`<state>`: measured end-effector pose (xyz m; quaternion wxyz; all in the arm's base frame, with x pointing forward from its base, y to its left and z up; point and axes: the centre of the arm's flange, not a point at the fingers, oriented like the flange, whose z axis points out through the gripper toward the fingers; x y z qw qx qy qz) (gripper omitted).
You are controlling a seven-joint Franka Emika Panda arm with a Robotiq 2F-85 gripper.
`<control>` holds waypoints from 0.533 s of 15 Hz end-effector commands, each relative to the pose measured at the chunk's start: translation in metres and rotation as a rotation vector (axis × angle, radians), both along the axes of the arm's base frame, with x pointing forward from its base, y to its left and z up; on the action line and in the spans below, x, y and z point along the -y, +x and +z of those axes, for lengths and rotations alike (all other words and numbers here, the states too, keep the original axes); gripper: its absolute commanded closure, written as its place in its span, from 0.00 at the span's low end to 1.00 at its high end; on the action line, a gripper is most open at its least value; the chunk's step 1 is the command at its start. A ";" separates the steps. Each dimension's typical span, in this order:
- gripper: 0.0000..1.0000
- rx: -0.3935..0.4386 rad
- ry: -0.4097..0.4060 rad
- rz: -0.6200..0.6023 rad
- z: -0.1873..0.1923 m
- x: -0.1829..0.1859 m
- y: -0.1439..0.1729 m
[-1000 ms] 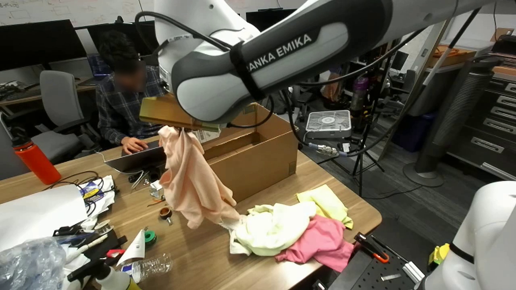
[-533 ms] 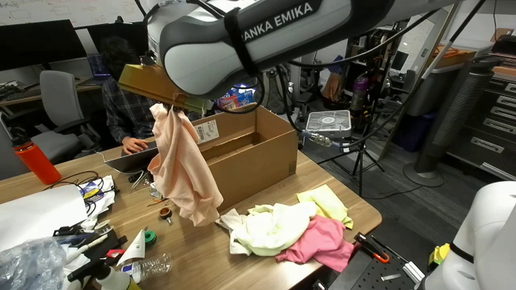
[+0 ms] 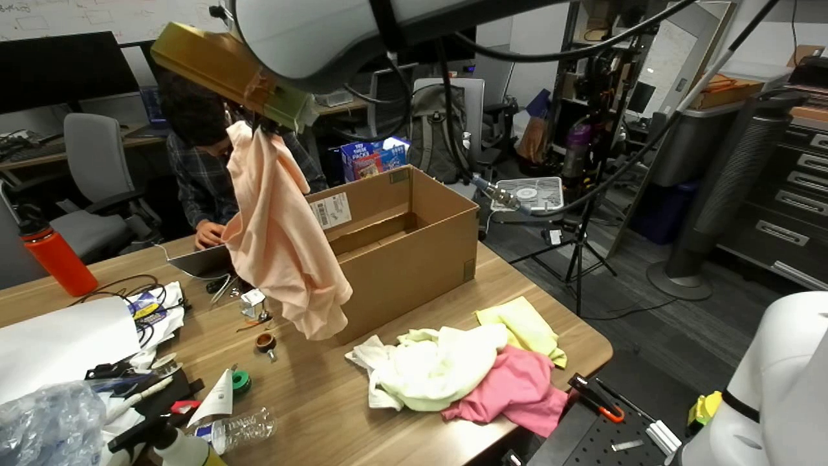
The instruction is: Put the peach colored shirt in the box
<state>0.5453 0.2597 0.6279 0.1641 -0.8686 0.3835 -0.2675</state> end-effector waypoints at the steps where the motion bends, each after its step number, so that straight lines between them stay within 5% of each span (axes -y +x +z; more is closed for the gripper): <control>1: 0.98 0.009 0.058 -0.072 0.041 0.008 0.007; 8: 0.98 0.022 0.109 -0.217 0.077 0.047 0.028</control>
